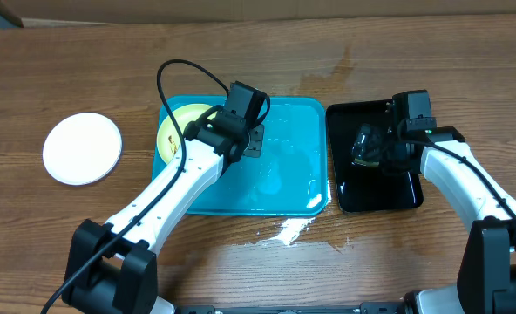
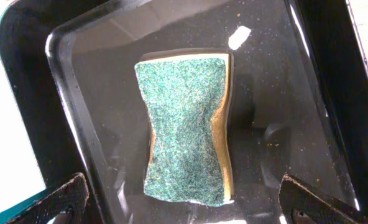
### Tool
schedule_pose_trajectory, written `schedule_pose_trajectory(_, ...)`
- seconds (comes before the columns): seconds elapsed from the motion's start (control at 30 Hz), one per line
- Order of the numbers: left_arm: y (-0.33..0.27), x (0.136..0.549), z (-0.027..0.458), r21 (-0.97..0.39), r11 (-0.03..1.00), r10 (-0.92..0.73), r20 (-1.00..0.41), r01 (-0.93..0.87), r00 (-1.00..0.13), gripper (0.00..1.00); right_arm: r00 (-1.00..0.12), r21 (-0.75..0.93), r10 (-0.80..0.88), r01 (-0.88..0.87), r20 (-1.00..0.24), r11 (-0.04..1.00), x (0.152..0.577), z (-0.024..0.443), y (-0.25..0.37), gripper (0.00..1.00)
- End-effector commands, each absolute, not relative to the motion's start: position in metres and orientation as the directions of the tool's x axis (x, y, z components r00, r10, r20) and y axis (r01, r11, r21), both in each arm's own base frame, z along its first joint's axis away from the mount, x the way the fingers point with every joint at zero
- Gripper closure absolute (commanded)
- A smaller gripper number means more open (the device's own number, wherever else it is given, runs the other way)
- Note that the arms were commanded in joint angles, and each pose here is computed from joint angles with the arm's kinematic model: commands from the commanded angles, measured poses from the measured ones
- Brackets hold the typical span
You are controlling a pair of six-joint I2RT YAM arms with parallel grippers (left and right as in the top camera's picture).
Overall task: Clean dirty plates on tray and stack at the side
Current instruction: 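Move the left gripper back to the yellow plate on the blue tray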
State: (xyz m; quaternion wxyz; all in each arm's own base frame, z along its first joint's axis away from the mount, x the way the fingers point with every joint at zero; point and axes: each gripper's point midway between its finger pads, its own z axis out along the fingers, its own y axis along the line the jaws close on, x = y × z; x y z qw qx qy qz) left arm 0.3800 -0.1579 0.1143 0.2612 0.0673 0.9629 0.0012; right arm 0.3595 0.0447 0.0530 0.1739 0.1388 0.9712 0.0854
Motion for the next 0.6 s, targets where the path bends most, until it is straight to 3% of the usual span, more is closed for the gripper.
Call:
schedule_pose_trajectory(0.0,-0.137,0.392,0.104,0.153,0.986,0.134,-0.507,0.064,-0.852,0.63,-0.902,0.211,0.295,0.236,-0.315,0.948,0.359,0.051,0.045,0.0)
schedule_pose_trajectory(0.27,-0.124,0.418,0.057,0.177,0.984,0.064,-0.497,-0.029,-0.866,0.68,-0.902,0.211,0.295,0.237,-0.315,0.948,0.359,0.051,0.045,0.0)
schedule_pose_trajectory(0.4,-0.114,0.431,0.046,0.11,0.981,-0.078,-0.527,-0.159,-0.846,0.68,-0.902,0.211,0.295,0.237,-0.315,0.948,0.359,0.051,0.045,0.0)
schedule_pose_trajectory(0.57,-0.114,0.447,0.048,-0.074,0.961,-0.263,-0.536,-0.265,-0.802,0.7,-0.902,0.211,0.295,0.237,-0.315,0.948,0.359,0.051,0.045,0.0)
